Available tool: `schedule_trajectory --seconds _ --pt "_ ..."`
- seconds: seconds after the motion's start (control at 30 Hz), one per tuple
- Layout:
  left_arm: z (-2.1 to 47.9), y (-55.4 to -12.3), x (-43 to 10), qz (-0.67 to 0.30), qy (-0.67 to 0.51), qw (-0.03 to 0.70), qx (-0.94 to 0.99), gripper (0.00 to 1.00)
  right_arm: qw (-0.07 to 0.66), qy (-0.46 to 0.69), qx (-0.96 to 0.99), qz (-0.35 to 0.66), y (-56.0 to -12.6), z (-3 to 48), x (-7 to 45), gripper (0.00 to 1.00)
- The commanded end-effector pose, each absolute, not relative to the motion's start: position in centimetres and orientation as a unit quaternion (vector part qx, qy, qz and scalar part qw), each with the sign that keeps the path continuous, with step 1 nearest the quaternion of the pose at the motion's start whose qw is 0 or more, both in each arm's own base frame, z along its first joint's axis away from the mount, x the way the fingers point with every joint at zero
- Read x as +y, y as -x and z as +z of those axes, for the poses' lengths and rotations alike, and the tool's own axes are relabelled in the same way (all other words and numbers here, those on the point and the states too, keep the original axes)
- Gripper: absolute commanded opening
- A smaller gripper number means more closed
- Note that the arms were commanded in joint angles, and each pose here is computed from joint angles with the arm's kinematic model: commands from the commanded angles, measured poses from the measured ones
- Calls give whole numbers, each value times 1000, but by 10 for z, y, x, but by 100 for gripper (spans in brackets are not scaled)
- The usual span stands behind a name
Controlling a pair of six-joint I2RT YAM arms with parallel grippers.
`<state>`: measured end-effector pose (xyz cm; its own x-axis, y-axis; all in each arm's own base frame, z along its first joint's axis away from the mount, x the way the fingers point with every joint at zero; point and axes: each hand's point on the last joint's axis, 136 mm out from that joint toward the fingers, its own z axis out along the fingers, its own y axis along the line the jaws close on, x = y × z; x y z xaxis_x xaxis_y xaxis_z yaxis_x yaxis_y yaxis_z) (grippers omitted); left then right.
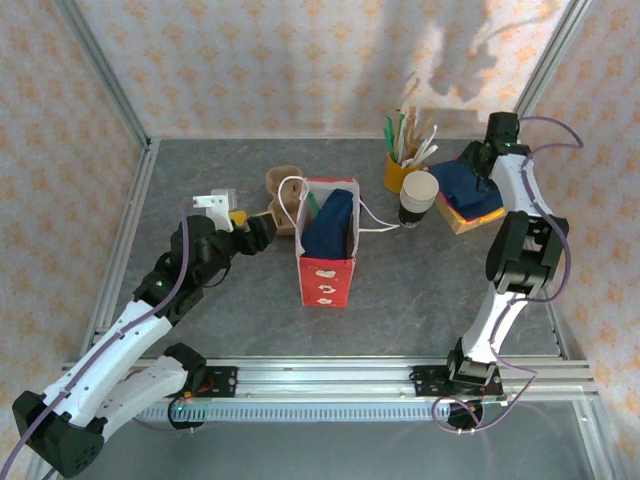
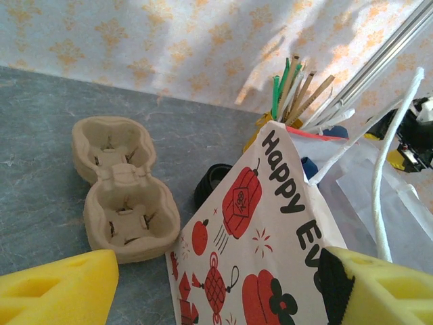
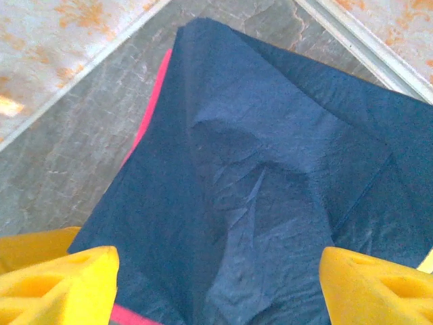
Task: Pack the takeout coffee
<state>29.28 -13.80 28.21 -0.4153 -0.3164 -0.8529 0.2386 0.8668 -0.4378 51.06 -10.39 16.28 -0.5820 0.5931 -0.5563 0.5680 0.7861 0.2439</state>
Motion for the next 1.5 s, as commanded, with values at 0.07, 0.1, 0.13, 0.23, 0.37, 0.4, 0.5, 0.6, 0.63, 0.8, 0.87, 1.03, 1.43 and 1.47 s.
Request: schedule_trajectory --seconds 0.07,0.1,0.13,0.23,0.37,0.4,0.5,0.6,0.63,0.8,0.87,1.03,1.43,1.47 --pt "283 -294 -132 -250 31 548 798 80 292 -324 900 13 -519 150 -107 71" --pt "282 -293 -132 -251 31 547 798 80 285 -325 902 13 -520 147 -107 68" --pt "282 -293 -132 -251 32 547 798 80 277 -327 904 16 -521 142 -105 65" --pt "284 -292 -133 -255 31 547 797 80 269 -328 906 16 -523 135 -105 58" --pt "285 -292 -132 -255 32 551 794 80 255 -329 909 12 -524 126 -106 54" --pt "285 -291 -131 -254 33 550 795 80 252 -329 910 10 -524 125 -106 51" --pt "283 -291 -131 -254 32 549 796 80 250 -328 911 10 -525 125 -106 39" --pt "284 -290 -132 -254 31 549 795 80 257 -326 909 18 -524 135 -104 24" --pt "284 -291 -131 -255 32 550 795 80 263 -325 908 23 -525 141 -103 22" --pt "284 -292 -133 -257 31 551 793 80 307 -311 897 67 -517 195 -88 9" --pt "284 -293 -134 -258 29 550 794 80 321 -304 893 84 -512 222 -81 5" --pt "286 -294 -135 -260 28 552 792 80 377 -275 871 151 -491 303 -50 2" --pt "289 -297 -139 -271 29 554 786 80 323 -87 792 511 -381 415 154 2" --pt "290 -297 -140 -274 29 554 786 80 316 -76 787 525 -371 419 170 1"
